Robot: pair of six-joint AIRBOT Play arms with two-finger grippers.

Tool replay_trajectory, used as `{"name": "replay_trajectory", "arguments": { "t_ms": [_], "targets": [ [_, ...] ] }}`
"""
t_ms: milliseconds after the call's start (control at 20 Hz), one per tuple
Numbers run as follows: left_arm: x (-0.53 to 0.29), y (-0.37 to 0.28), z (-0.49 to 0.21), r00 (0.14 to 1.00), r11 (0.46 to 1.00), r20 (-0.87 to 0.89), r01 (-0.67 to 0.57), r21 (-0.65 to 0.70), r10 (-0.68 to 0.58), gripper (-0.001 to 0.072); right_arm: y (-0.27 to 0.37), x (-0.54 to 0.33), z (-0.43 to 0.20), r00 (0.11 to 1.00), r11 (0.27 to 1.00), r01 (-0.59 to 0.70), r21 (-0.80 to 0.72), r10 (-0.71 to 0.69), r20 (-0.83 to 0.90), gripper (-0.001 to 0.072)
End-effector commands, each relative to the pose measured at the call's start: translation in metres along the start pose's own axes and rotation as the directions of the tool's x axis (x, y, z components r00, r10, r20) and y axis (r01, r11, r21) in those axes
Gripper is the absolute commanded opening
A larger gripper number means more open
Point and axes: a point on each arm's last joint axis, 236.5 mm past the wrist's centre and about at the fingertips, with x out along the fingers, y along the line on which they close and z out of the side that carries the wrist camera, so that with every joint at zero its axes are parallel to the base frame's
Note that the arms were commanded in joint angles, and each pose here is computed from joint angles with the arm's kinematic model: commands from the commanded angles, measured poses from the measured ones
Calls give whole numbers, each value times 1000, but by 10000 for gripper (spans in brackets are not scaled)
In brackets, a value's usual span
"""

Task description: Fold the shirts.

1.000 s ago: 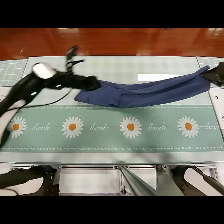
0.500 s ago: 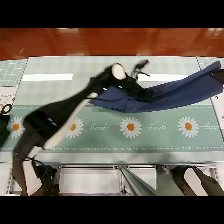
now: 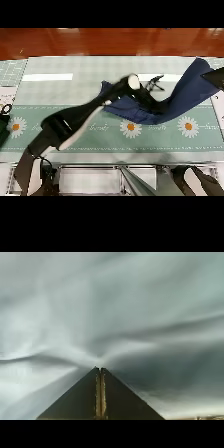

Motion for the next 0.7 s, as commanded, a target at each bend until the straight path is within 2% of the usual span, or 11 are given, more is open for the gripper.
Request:
{"name": "replay_trajectory", "arguments": {
  "t_ms": [0,200,350,650],
  "targets": [
    [-85,35,20,998,998,51,-35,-43,37,17,8,8,5,999,999,-49,20,49,4,26],
    [-208,99,5,967,981,213,-110,-158,143,17,41,54,-1,987,989,-148,-13,147,-63,26],
    [-287,127,-33,893,952,370,-168,-258,258,16,84,109,-12,966,970,-242,-21,239,-104,26],
    [-357,122,-113,782,919,503,-221,-326,366,17,149,224,-75,902,935,-350,64,354,-247,27]
  ]
}}
